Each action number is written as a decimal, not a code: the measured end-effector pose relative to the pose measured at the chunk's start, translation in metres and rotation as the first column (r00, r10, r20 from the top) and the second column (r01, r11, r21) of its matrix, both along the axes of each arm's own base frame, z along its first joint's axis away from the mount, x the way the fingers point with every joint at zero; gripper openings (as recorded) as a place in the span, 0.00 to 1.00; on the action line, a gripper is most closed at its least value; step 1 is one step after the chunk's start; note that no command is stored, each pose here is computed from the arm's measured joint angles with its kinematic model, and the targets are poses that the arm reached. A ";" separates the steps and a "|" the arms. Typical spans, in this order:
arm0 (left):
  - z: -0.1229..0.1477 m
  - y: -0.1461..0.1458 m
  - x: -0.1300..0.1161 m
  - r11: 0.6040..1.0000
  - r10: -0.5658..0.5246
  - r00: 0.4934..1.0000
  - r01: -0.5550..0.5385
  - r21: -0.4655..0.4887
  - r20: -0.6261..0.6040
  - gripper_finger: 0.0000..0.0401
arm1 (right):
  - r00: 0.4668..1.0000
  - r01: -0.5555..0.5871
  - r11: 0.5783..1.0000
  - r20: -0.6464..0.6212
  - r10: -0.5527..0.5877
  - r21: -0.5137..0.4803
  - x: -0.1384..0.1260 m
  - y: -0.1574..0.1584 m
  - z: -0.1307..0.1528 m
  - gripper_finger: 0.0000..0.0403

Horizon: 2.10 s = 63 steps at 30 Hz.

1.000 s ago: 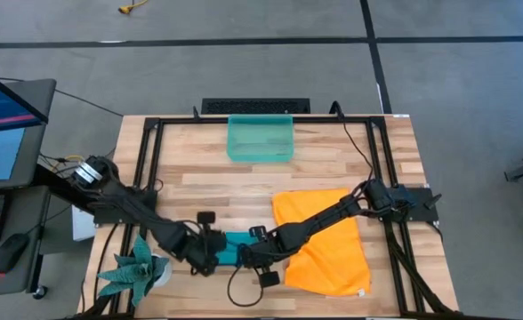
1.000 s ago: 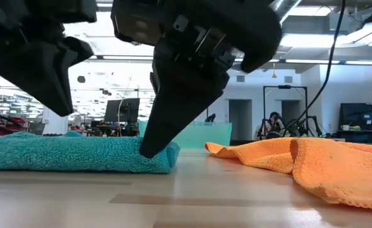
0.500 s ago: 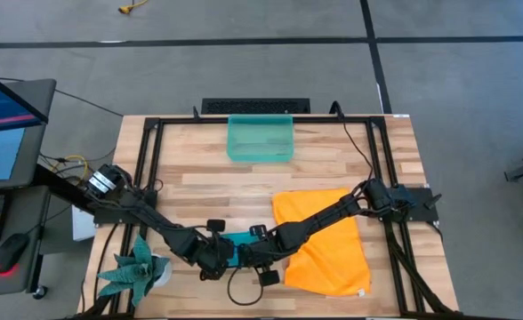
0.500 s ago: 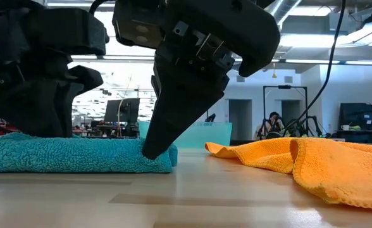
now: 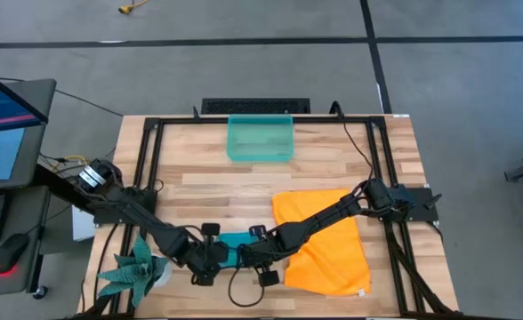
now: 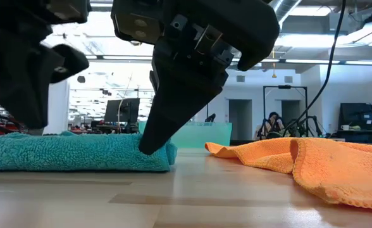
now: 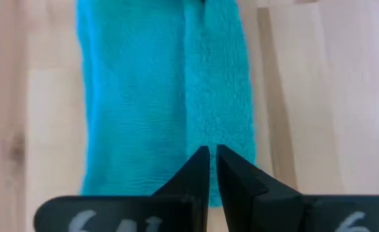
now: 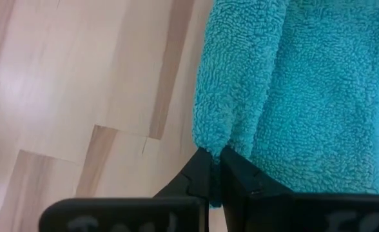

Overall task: Roll microfiber towels into tight, uniform cylinder then place into a basket
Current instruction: Roll the blue microfiber cloth

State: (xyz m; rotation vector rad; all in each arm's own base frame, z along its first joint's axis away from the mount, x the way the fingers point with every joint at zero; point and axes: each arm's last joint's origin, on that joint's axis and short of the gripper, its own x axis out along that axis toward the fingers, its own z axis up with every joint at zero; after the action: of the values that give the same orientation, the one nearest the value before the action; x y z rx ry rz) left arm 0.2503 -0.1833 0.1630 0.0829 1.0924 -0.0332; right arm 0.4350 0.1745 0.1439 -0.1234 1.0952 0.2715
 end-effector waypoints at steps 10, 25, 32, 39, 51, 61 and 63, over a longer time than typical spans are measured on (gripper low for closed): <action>-0.030 0.000 0.010 0.998 0.043 0.997 -0.040 0.041 -0.065 0.05 | 1.000 0.004 1.000 -0.011 -0.004 -0.003 -0.001 -0.001 -0.001 0.10; -0.032 0.002 0.012 0.994 0.079 0.997 -0.077 0.077 -0.025 0.05 | 0.998 0.032 0.999 -0.057 -0.033 -0.026 -0.002 -0.007 0.001 0.28; -0.032 0.002 0.012 0.994 0.084 0.996 -0.082 0.077 -0.022 0.05 | 0.989 0.033 0.997 -0.144 -0.043 -0.071 -0.012 -0.017 0.025 0.28; -0.032 0.002 0.012 0.993 0.091 0.996 -0.089 0.071 -0.018 0.05 | 0.994 0.045 0.958 -0.081 -0.071 -0.282 -0.034 -0.007 0.056 0.27; -0.032 0.002 0.012 0.993 0.092 0.996 -0.091 0.070 -0.013 0.05 | 0.981 0.149 0.782 -0.010 -0.195 -0.605 -0.102 -0.016 0.050 0.27; -0.032 0.002 0.013 0.993 0.100 0.995 -0.099 0.067 -0.011 0.05 | 0.937 0.255 0.925 0.308 -0.165 -0.281 -0.128 -0.033 0.054 0.27; -0.032 0.002 0.012 0.993 0.103 0.995 -0.102 0.066 -0.011 0.05 | 0.927 0.208 0.958 0.353 -0.128 -0.198 -0.125 -0.029 0.051 0.27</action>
State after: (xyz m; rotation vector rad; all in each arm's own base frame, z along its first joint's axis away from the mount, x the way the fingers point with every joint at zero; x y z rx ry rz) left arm 0.2628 -0.1811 0.1310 0.0853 1.1109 0.0941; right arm 0.3100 0.1452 0.1947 -0.2733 0.7852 -0.0376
